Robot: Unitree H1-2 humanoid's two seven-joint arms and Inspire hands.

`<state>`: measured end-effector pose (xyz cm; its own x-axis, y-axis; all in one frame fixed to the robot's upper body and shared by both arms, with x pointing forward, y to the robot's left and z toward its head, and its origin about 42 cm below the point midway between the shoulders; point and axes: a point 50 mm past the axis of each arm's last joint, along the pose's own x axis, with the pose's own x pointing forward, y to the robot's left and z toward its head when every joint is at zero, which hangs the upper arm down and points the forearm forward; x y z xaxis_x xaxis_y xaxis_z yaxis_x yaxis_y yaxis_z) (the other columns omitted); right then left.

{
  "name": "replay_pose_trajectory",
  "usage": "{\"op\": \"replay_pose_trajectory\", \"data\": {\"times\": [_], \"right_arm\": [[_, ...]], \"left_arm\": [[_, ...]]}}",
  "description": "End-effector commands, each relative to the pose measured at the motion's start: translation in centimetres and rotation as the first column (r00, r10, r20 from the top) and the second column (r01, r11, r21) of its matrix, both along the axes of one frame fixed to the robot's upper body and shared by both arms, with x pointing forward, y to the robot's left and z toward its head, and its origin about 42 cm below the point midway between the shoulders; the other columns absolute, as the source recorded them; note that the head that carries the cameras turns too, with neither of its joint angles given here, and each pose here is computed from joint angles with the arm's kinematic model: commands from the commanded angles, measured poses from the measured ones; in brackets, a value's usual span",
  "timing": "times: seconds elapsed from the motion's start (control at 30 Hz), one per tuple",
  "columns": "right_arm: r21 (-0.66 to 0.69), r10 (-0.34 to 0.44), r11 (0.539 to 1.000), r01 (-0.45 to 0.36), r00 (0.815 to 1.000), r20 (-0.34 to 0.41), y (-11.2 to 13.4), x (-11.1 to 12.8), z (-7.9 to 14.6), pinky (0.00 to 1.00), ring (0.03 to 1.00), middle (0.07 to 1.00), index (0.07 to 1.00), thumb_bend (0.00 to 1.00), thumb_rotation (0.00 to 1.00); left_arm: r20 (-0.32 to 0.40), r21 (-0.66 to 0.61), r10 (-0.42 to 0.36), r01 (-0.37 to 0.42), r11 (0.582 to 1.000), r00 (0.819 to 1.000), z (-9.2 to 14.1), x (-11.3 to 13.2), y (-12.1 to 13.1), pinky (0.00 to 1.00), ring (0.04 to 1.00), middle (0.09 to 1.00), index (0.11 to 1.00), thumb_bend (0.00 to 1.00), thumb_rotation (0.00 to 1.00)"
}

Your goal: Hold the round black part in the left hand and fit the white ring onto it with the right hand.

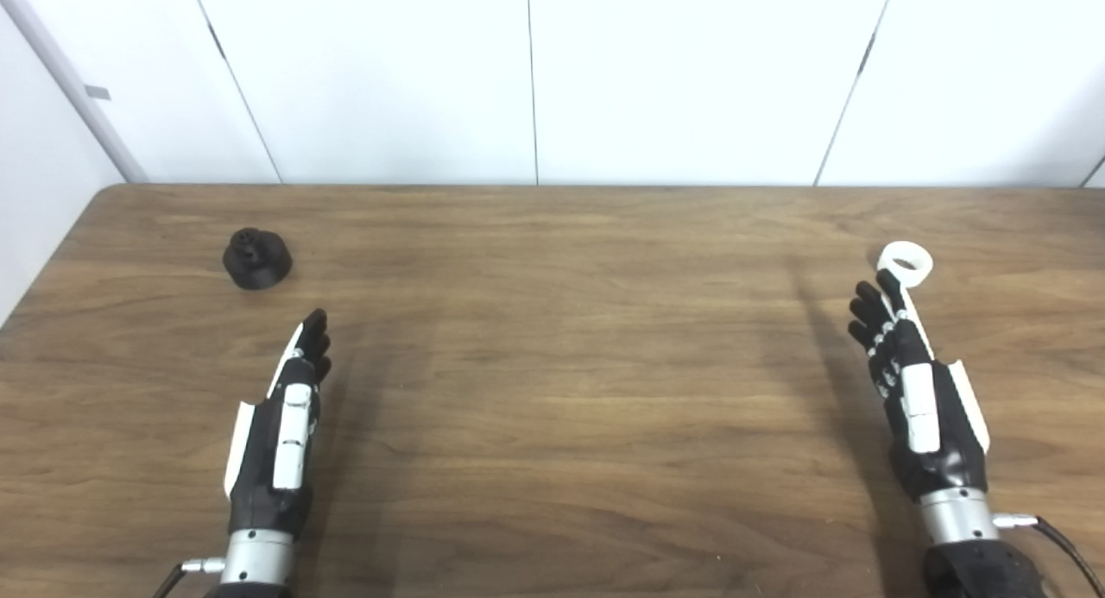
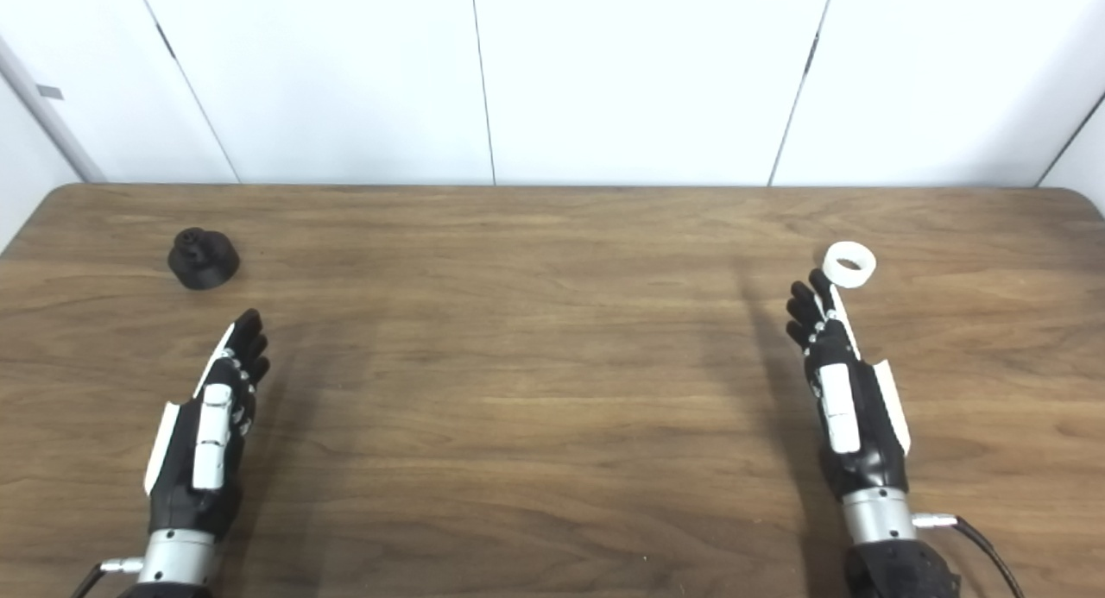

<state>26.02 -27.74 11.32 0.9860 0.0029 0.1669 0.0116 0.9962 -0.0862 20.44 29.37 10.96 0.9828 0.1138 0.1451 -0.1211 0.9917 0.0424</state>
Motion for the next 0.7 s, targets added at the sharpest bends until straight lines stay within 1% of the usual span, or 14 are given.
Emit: {"op": "replay_pose_trajectory", "data": {"times": [0.0, 0.17, 0.37, 0.67], "right_arm": [[0.039, -0.010, 0.999, 0.015, 0.994, -0.113, 0.46, -2.12, -3.22, 0.96, 0.957, 0.961, 0.985, 0.57, 1.00], [0.034, -0.013, 0.999, 0.017, 0.993, -0.114, 0.41, -2.11, -3.27, 0.96, 0.949, 0.952, 0.978, 0.59, 1.00], [0.040, -0.015, 0.999, 0.019, 0.994, -0.106, 0.41, -2.10, -3.31, 0.94, 0.945, 0.953, 0.978, 0.59, 1.00], [0.038, -0.012, 0.999, 0.016, 0.994, -0.108, 0.35, -2.15, -3.31, 0.95, 0.949, 0.956, 0.982, 0.57, 1.00]], "left_arm": [[-0.041, -0.005, 0.008, -0.009, 1.000, 0.999, -1.30, -1.01, -0.18, 1.00, 0.995, 0.990, 0.973, 0.44, 0.95], [-0.039, 0.007, 0.010, -0.010, 1.000, 0.999, -1.36, -1.01, -0.14, 1.00, 0.998, 0.993, 0.975, 0.44, 0.95], [-0.042, 0.006, 0.011, -0.011, 1.000, 0.999, -1.44, -1.05, -0.09, 1.00, 1.000, 0.994, 0.976, 0.45, 0.94], [-0.042, 0.008, 0.007, -0.007, 1.000, 0.999, -1.42, -1.06, -0.15, 1.00, 0.996, 0.989, 0.973, 0.44, 0.95]]}}
